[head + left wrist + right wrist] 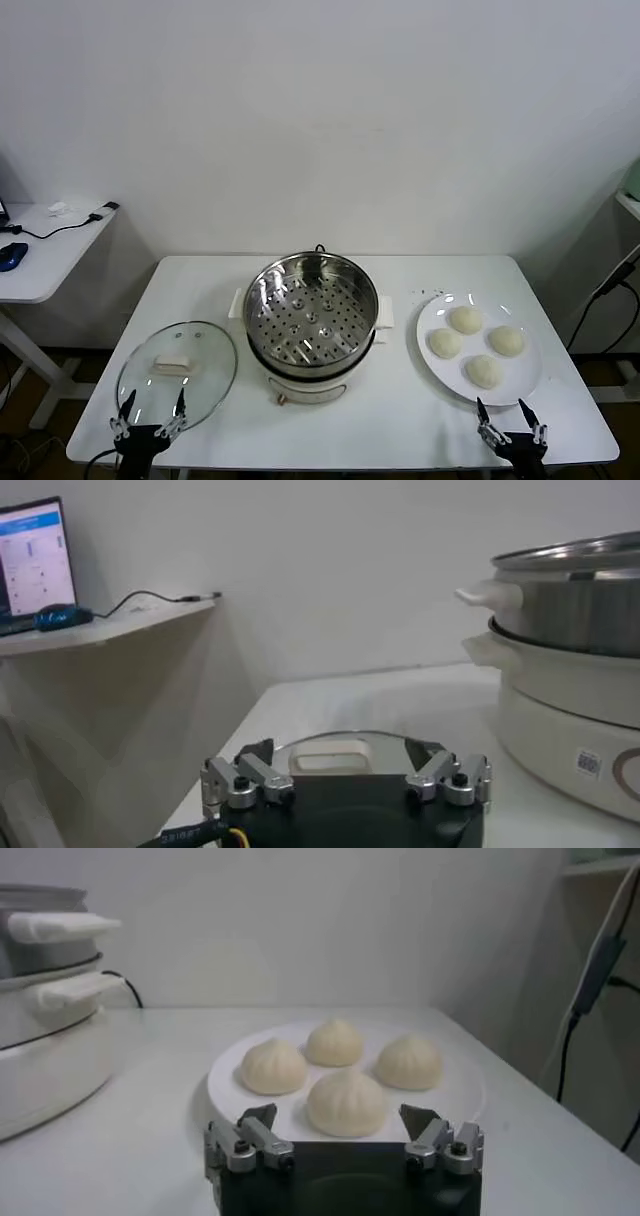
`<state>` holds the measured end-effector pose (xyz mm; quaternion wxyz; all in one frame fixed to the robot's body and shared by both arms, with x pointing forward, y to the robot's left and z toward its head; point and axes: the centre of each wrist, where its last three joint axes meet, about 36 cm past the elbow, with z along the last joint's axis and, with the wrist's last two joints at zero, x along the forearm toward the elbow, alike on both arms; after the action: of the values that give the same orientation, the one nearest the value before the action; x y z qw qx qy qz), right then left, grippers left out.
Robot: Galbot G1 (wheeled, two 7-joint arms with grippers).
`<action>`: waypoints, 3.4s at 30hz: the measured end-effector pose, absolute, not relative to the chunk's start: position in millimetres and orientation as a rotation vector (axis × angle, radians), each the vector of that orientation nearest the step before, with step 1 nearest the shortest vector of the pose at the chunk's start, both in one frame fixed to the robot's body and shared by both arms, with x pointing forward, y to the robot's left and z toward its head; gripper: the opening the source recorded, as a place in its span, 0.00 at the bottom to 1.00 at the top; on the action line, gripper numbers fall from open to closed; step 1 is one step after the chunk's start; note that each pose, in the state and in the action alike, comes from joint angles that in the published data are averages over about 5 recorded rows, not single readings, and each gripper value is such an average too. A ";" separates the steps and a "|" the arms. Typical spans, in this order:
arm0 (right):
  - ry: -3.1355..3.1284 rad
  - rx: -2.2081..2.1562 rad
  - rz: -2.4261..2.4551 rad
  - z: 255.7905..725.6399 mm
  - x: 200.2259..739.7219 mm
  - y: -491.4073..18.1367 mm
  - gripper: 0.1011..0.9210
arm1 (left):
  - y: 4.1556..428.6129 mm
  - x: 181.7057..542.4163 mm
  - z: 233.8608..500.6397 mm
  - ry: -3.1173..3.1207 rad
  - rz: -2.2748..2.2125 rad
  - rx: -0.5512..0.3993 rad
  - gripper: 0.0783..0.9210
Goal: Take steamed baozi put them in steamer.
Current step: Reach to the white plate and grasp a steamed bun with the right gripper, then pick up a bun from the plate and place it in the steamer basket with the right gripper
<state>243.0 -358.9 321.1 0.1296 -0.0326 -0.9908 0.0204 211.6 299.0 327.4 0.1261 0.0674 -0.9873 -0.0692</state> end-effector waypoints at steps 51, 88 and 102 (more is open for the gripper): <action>-1.436 1.195 1.295 515.0 652.5 -435.9 0.88 | 295.8 229.3 332.5 -2.942 -0.217 0.162 0.88; -1.387 1.113 1.225 448.3 686.2 -408.9 0.69 | 288.1 223.1 325.9 -2.917 -0.234 0.169 0.88; -1.438 1.272 1.432 572.3 702.3 -370.8 0.68 | 280.4 219.5 328.8 -2.925 -0.251 0.146 0.88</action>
<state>702.3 -370.8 572.3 0.3645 0.4946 -0.5592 0.5566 219.5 280.4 328.8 0.1007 0.0495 -0.9901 -0.0848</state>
